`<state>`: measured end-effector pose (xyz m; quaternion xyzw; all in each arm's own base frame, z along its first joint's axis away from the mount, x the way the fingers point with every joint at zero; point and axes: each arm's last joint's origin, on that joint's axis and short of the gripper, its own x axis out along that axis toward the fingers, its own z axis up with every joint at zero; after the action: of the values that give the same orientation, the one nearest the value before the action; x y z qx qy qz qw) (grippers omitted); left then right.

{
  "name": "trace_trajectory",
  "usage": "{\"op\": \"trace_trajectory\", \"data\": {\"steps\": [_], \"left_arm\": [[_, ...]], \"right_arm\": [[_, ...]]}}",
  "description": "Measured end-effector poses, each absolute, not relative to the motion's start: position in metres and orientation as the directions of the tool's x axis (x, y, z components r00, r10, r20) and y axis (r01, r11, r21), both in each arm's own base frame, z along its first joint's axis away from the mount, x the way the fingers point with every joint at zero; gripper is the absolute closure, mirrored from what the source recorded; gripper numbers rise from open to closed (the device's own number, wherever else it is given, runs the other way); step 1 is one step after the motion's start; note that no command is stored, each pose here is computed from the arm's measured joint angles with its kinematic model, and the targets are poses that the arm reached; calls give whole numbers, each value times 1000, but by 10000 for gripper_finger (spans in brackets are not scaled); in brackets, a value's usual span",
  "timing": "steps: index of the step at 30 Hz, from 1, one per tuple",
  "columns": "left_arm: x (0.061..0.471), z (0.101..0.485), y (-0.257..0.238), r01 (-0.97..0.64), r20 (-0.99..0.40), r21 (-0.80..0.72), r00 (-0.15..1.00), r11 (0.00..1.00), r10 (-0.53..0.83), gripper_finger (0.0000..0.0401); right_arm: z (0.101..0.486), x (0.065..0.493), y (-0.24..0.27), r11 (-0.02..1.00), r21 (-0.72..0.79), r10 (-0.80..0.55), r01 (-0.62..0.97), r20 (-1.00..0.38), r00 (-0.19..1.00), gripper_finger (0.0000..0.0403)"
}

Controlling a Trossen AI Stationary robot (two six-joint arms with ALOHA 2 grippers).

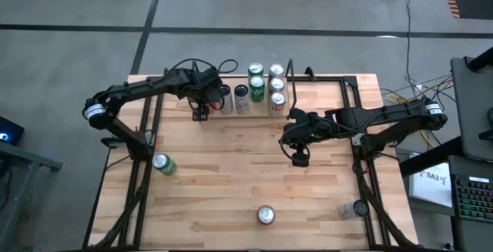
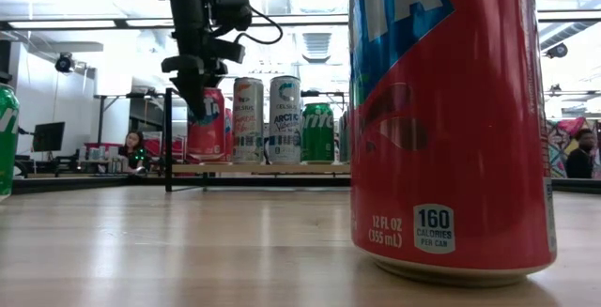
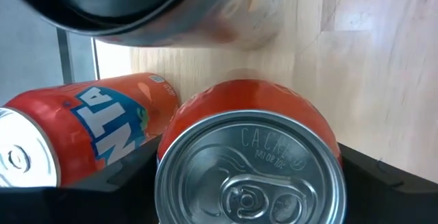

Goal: Sort soda cans
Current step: Put the left red soda can on the shelf and align it with the other red soda can

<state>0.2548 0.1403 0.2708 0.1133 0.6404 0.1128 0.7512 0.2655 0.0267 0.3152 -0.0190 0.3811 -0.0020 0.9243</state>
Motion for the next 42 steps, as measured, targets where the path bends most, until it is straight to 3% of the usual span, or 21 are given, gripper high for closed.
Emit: {"op": "trace_trajectory", "data": {"steps": [18,29,42], "left_arm": [[253,258,140,-31,-937,315,151,949,316,110],[254,258,141,-33,-936,316,154,948,318,13],[256,281,143,-36,-928,330,173,943,331,2]], "right_arm": [[315,266,27,999,-37,-19,-11,-705,709,394],[315,266,27,999,-37,-18,-11,-704,710,394],[315,266,27,1000,-30,-18,-5,-704,710,394]]}}
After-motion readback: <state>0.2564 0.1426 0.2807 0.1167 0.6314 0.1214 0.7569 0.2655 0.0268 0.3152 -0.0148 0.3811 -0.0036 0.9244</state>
